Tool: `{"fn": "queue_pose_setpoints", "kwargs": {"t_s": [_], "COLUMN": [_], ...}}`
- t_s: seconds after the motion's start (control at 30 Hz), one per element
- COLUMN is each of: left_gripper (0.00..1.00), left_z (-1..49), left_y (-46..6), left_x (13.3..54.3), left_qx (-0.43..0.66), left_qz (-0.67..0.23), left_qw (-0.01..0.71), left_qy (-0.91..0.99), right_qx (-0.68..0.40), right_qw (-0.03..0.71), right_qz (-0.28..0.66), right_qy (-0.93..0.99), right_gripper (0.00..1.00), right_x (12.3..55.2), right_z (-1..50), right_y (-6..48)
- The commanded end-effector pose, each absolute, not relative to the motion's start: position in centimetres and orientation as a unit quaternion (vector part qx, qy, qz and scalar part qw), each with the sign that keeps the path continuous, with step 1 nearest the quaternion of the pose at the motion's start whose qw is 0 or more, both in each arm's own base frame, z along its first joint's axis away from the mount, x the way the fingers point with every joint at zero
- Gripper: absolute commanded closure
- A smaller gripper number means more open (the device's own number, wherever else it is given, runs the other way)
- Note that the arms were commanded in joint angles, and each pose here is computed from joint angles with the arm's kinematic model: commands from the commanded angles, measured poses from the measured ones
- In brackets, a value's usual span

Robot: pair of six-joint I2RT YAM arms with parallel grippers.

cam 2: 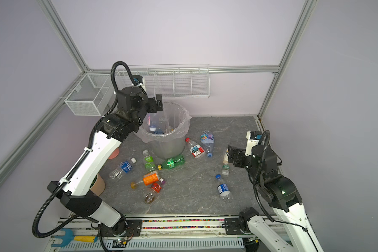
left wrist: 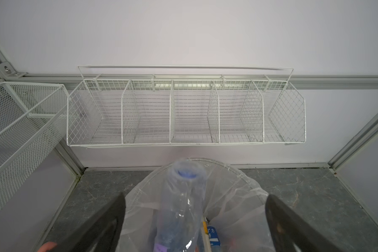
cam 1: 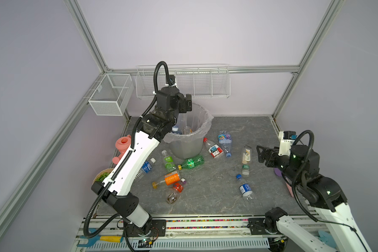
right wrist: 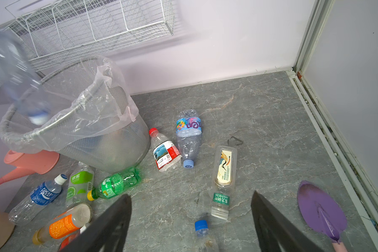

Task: Throw the plastic bottles in the bin
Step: Throw the plastic bottle into the trash bin.

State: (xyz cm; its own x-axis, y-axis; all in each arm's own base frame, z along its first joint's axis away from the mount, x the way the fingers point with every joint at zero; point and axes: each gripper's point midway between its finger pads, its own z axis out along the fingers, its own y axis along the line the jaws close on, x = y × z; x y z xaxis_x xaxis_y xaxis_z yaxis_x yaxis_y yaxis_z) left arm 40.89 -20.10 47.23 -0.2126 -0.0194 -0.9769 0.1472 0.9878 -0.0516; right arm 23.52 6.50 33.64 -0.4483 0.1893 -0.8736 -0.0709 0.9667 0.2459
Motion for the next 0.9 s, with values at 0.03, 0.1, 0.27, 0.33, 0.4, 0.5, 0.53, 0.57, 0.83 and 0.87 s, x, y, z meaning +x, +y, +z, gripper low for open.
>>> {"fn": "queue_pose_setpoints", "kwargs": {"t_s": [0.03,0.1,0.27,0.33,0.4,0.5,0.53,0.57,0.83,0.87], "left_gripper": [0.0,0.0,0.0,0.0,0.0,0.0,0.0,0.0,0.01,0.01], "left_z": [52.6,54.0,56.4,56.9,56.9,56.3,55.8,55.4,50.0,49.2], "left_y": [-18.1,-17.4,-16.7,-16.6,-16.2,-15.3,-15.1,-14.9,-13.9,-13.8], "left_x": [36.7,35.0,30.3,28.3,26.3,24.2,23.8,23.2,21.4,21.4], "left_qx": [0.031,0.031,0.06,0.076,0.09,0.094,0.095,0.099,0.1,0.1], "left_qz": [-0.12,-0.139,-0.212,-0.242,-0.263,-0.28,-0.283,-0.287,-0.288,-0.283], "left_qw": [0.665,0.679,0.704,0.712,0.716,0.712,0.709,0.706,0.669,0.662], "left_qy": [0.736,0.72,0.675,0.655,0.64,0.637,0.639,0.64,0.678,0.686], "right_qx": [0.037,0.035,0.027,0.019,0.006,-0.027,-0.039,-0.053,-0.187,-0.191], "right_qw": [0.531,0.529,0.523,0.521,0.517,0.507,0.501,0.497,0.475,0.472], "right_qz": [0.13,0.131,0.139,0.142,0.148,0.166,0.174,0.185,0.295,0.295], "right_qy": [0.836,0.838,0.84,0.841,0.843,0.846,0.847,0.846,0.808,0.809], "right_gripper": [0.12,0.12,0.12,0.12,0.12,0.12,0.12,0.12,0.12,0.12], "right_x": [23.1,23.3,23.6,23.6,23.7,23.9,24.0,24.0,22.9,23.0], "right_z": [34.4,34.3,34.2,34.1,34.2,34.1,34.1,34.3,36.4,36.4], "right_y": [6.3,6.5,7.1,7.4,7.9,9.3,9.8,10.5,16.7,16.8]}}
